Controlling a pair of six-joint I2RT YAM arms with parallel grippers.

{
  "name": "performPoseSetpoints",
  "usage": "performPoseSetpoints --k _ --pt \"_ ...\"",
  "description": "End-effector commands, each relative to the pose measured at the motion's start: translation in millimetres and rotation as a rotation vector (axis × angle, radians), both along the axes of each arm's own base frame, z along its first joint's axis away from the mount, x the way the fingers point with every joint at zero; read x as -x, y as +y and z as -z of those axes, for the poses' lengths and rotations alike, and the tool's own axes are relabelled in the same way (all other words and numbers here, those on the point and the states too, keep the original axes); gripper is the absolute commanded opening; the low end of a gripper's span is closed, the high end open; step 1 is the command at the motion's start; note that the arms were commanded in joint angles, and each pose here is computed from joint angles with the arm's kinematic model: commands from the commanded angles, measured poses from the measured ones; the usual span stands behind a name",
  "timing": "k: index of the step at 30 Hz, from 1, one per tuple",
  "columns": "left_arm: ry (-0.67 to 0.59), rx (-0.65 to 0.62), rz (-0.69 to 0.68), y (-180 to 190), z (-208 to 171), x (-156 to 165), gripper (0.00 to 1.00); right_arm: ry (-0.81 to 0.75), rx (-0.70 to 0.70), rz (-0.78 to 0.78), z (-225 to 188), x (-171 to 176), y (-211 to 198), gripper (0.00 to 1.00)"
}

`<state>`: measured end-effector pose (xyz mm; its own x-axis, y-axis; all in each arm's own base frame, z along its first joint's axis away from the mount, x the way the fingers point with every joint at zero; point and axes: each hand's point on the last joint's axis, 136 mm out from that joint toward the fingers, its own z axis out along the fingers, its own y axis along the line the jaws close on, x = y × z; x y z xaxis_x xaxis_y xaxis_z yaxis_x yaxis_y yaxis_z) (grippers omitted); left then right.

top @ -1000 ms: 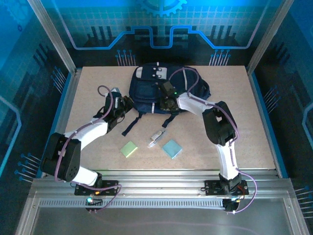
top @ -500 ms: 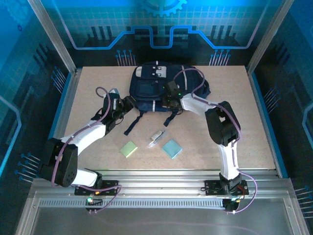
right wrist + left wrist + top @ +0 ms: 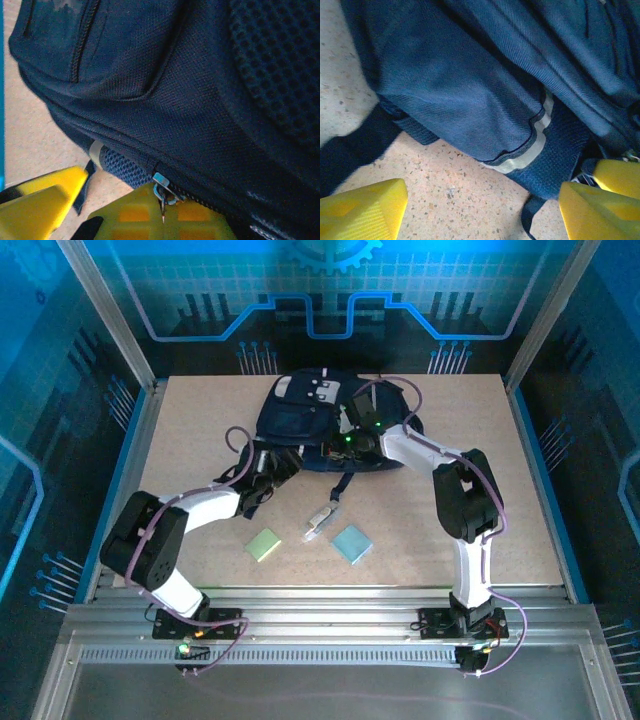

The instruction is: Pack the student bag

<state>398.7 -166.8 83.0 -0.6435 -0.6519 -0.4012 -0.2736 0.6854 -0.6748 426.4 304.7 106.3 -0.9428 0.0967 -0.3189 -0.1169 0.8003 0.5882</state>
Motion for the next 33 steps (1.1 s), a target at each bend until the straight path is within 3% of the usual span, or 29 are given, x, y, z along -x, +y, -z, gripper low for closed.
performPoseSetpoints --k 1,4,7,14,15,20,24,29,32,33 --pt "-0.075 -0.01 -0.011 -7 -17 -24 0.78 -0.052 -0.165 -0.089 -56 9 27 0.0" --pt "-0.064 -0.043 -0.031 -4 -5 -34 0.75 -0.052 -0.199 -0.117 -66 14 31 0.0" --pt "-0.077 -0.07 -0.051 -1 0 -45 0.65 -0.041 -0.205 -0.148 -69 22 32 0.0" --pt "-0.119 -0.115 -0.124 21 1 -70 0.04 0.014 -0.032 -0.184 -33 50 -3 0.0" --pt "-0.123 -0.118 -0.136 25 0 -73 0.0 0.029 0.019 -0.183 -22 54 -15 0.0" --pt "-0.13 -0.143 -0.174 44 -5 -80 0.0 0.093 0.286 -0.148 26 68 -82 0.0" --pt "-0.129 -0.152 -0.178 51 -7 -82 0.0 0.108 0.435 -0.09 42 68 -128 0.0" --pt "-0.136 -0.108 -0.147 44 -15 -77 0.0 0.043 0.359 -0.068 14 60 -113 0.0" --pt "-0.151 -0.059 -0.136 39 -28 -66 0.02 -0.011 0.293 -0.043 -8 56 -85 0.1" --pt "-0.16 -0.054 -0.137 38 -32 -62 0.04 -0.032 0.272 -0.033 -15 54 -74 0.19"
